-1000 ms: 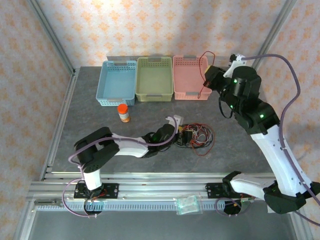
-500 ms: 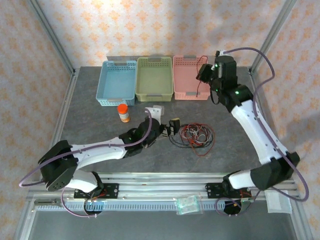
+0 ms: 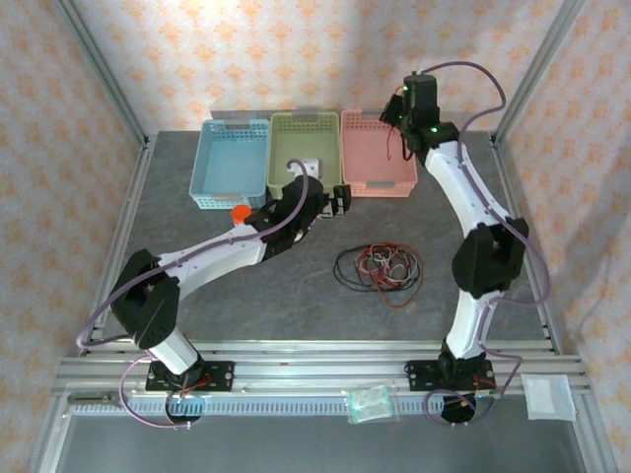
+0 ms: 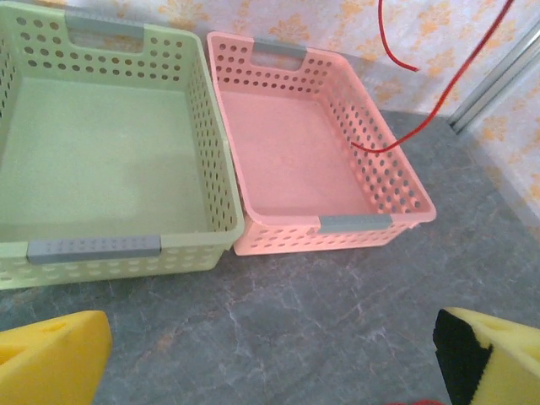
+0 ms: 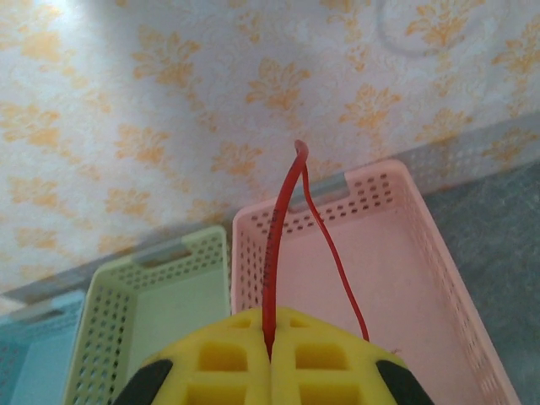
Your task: Untangle the cables
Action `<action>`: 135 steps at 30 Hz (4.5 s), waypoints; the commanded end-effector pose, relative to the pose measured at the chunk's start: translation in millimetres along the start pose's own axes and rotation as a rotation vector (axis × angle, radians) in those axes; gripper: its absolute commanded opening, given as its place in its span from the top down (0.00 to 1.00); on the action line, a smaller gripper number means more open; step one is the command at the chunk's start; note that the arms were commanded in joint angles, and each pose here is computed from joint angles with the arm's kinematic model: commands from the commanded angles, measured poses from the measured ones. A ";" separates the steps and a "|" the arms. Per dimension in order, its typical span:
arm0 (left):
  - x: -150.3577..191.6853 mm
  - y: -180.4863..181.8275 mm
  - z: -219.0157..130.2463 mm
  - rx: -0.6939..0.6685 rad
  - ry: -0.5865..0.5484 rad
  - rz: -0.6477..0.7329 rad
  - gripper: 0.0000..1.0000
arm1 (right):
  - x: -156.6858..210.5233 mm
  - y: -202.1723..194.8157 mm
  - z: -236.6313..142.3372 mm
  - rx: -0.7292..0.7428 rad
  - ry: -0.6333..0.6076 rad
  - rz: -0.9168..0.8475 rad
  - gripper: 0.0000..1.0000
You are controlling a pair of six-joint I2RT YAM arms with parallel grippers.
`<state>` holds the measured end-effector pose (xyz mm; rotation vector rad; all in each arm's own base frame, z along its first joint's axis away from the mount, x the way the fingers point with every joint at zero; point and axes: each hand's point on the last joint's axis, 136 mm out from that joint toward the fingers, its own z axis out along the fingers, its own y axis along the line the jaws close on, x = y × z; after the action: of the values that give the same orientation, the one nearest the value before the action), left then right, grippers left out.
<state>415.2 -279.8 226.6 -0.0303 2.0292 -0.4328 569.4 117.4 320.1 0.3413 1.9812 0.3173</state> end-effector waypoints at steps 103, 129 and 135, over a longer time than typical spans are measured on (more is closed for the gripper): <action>132.9 69.2 -86.8 0.028 0.103 -0.128 0.15 | 371.6 -11.9 -134.5 0.007 0.724 -0.032 0.62; 159.5 -0.3 -37.2 0.137 0.173 -0.168 0.10 | 359.6 -82.9 -119.4 0.159 0.749 -0.370 0.68; 160.0 4.7 -33.4 0.155 0.164 -0.241 0.09 | 363.2 -77.9 -108.4 0.152 0.764 -0.381 0.68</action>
<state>305.9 -298.7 103.2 -0.0873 2.1814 -0.6987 307.3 172.1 28.5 -0.0674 2.7793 0.0512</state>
